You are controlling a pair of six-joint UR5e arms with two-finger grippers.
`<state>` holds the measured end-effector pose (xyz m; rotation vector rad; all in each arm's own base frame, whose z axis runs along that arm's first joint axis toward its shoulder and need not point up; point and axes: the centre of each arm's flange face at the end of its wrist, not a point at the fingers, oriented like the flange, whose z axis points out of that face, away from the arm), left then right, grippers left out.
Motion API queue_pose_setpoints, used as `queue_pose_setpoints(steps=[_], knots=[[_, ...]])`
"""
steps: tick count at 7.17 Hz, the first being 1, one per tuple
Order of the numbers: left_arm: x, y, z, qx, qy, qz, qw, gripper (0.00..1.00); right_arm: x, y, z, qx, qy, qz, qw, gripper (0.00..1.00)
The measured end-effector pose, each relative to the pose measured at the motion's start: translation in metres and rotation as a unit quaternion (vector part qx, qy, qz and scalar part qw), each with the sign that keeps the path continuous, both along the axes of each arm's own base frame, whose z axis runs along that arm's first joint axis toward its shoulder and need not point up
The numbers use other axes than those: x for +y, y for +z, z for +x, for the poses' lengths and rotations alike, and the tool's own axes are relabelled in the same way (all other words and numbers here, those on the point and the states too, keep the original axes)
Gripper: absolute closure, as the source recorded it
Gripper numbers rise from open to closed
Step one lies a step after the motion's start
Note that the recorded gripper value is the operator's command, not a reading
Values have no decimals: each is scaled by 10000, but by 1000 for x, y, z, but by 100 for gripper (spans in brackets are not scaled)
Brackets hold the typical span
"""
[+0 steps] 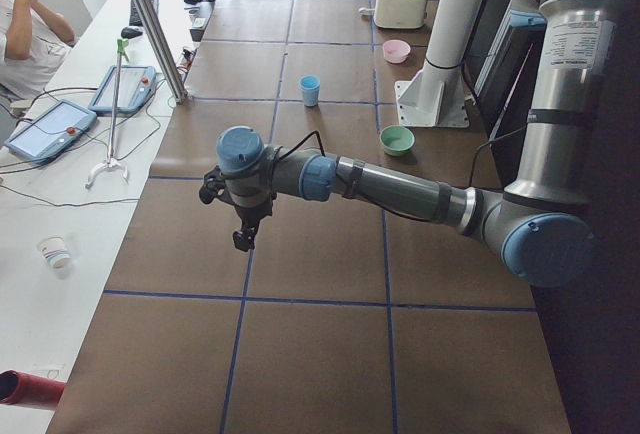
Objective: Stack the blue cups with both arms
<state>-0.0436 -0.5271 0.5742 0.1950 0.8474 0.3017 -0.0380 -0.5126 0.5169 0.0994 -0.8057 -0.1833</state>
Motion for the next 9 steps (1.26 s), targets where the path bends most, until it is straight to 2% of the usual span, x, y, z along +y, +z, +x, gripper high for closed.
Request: queue_pose_setpoints(steps=[2, 3, 6, 9], knots=[[39, 60, -22, 36, 86, -267, 9996, 0, 7, 80, 63, -18, -148, -42, 9999, 0], [57, 70, -23, 42, -2, -463, 9989, 0, 9, 100, 74, -15, -216, -55, 9997, 0], [59, 70, -23, 26, -134, -816, 9966, 0, 12, 117, 80, 40, -258, -110, 9996, 0], [58, 71, -23, 26, -141, -917, 9957, 0, 17, 125, 82, 178, -254, -145, 9994, 0]])
